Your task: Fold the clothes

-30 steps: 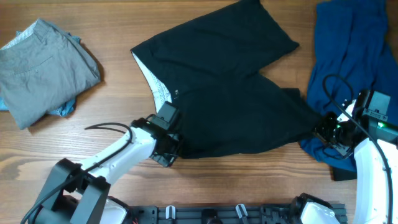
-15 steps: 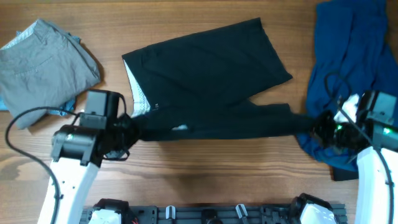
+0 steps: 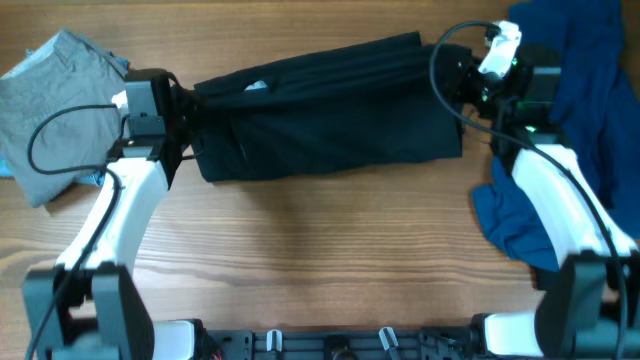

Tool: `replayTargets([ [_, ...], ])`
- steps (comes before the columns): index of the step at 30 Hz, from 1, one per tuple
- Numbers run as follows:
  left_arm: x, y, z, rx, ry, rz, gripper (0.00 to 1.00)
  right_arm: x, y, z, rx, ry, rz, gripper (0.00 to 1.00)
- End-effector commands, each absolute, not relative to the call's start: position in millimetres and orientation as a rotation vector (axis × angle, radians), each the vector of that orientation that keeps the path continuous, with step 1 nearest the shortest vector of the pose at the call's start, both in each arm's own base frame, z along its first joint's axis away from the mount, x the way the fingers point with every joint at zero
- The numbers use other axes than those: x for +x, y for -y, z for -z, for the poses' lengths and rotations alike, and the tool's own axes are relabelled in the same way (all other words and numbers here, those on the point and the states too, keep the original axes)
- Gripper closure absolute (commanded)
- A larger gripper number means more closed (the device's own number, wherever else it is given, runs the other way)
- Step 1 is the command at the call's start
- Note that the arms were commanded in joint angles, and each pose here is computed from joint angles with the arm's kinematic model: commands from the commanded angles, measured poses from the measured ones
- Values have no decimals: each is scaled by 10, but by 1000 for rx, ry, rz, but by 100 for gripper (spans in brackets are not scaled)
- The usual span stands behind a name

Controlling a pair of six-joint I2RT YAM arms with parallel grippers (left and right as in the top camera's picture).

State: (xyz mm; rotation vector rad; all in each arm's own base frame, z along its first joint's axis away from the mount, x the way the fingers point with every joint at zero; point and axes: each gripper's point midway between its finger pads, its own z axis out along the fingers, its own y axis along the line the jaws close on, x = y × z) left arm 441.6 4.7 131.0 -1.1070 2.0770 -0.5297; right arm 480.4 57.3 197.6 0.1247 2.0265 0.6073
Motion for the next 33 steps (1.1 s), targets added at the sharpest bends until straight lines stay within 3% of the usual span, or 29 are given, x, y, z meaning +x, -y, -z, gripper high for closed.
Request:
replayTargets([
  [1,4733,-287,-1177,-1123,-1966,471,96,5153,-496,-1883,218,-1930,-613,96],
  [3,4860,-293,-1111,-1106,-1936,486,96,5320,-530,-1913,225,-1836,-652,96],
  [4,4918,-295,-1045,-1101,-1928,491,80,5442,-589,-1872,248,-1768,-708,65],
  [5,4921,-268,-952,-1102,-1951,499,25,5470,-612,-1736,285,-1783,-740,0],
  [6,4877,-227,-878,-1087,-2000,498,0,5451,-645,-1590,307,-1829,-769,0],
  [12,4159,10,-262,-1146,-2422,442,0,5018,-677,-674,271,-2240,-670,0],
  [15,3910,83,-141,-1102,-2562,410,0,4810,-664,-430,238,-2368,-624,0],
  [21,3551,89,-13,-1149,-2705,333,0,4296,-113,145,391,-2620,-174,0],
  [28,2999,81,64,-967,-2994,218,1,3519,659,273,636,-2770,521,0],
  [33,3104,112,-8,-858,-2973,300,0,3536,718,72,633,-2748,570,0],
])
